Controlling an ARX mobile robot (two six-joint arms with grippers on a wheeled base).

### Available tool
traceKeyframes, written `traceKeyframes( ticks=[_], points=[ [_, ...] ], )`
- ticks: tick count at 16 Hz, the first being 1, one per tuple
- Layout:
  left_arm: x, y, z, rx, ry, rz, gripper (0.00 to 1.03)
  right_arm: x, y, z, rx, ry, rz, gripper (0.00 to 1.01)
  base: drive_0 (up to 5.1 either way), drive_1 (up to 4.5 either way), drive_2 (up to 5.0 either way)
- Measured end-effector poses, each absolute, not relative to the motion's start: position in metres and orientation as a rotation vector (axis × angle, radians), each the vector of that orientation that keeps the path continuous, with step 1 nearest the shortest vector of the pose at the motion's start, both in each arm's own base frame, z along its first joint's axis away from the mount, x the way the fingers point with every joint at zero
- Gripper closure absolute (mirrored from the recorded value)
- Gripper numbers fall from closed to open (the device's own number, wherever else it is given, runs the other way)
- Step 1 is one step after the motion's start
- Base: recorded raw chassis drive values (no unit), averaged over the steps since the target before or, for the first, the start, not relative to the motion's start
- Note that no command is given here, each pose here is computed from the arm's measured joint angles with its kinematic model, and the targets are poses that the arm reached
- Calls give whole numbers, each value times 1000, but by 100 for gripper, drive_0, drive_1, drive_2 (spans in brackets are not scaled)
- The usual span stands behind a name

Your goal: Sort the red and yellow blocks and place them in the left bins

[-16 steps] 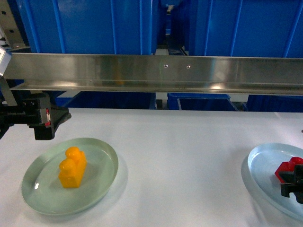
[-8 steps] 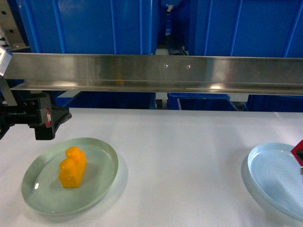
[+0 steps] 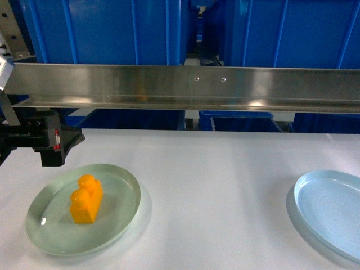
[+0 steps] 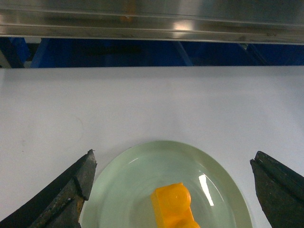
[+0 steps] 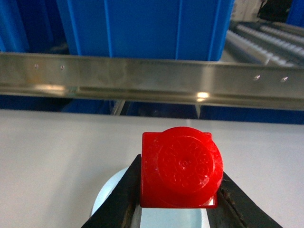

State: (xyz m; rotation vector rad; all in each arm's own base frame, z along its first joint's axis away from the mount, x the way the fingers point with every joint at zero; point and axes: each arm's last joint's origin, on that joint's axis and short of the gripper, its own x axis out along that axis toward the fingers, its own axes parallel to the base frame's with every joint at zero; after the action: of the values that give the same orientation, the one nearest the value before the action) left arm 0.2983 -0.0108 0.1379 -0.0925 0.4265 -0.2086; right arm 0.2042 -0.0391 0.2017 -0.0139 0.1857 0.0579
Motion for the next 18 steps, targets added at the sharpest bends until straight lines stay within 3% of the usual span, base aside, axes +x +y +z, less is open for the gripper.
traceKeyframes(
  ticks=[3,7,13,15,18],
  points=[
    [298,-11,138,-92,426,-209,5,168,-47,223,-49,107,-39,72,0,0,0],
    [298,-11,138,-92,431,-204,5,168,-46,220,-66,121,-31,72,0,0,0],
    [315,-36,121,-153,518,-276,5,168,-46,220,-67,119,-31,72,0,0,0],
    [324,-45,103,-177,584,-267,5,168,-46,220,-67,119,-31,72,0,0,0],
    [305,-55,47,-146,690,-212,5,168,-46,220,-67,119,-31,72,0,0,0]
  ],
)
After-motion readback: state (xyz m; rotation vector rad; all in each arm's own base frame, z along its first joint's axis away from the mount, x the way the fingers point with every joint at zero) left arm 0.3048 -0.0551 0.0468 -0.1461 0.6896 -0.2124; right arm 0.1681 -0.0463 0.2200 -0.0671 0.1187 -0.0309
